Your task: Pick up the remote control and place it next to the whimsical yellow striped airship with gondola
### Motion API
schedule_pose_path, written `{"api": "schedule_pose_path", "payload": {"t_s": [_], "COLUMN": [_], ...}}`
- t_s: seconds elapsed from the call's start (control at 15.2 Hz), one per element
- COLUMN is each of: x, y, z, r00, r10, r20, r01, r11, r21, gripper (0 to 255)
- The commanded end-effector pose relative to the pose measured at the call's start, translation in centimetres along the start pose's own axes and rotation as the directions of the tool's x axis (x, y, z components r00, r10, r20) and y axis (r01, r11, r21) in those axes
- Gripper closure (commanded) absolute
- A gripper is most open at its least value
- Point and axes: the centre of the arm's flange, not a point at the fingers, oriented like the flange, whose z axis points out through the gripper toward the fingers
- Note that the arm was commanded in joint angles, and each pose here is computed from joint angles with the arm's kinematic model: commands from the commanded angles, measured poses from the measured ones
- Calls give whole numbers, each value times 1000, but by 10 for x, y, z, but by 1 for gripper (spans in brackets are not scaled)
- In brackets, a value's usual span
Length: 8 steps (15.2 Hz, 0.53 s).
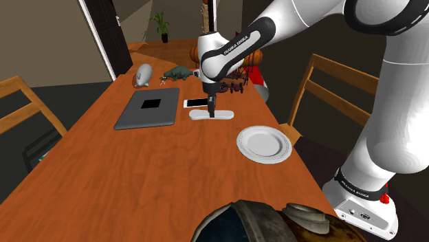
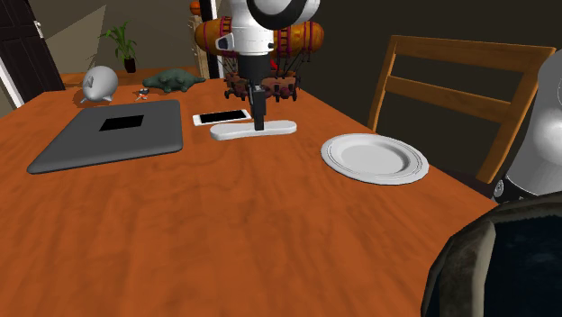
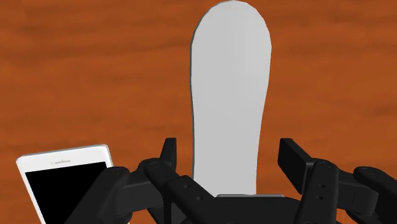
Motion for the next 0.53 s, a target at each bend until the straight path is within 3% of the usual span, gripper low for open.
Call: {"api": "schedule_pose_path", "payload": {"t_s": [0.0,0.26,0.46], "x": [0,0,0], "y": [0,0,0], "z": [0,0,-39], "r00": [1000,1000,1000], "r10": [-1,-1,-1], "r20": [0,0,0], "r01": [1,1,1], "r11": [1000,1000,1000], "r21": [0,0,0], "gripper": [0,0,0]}}
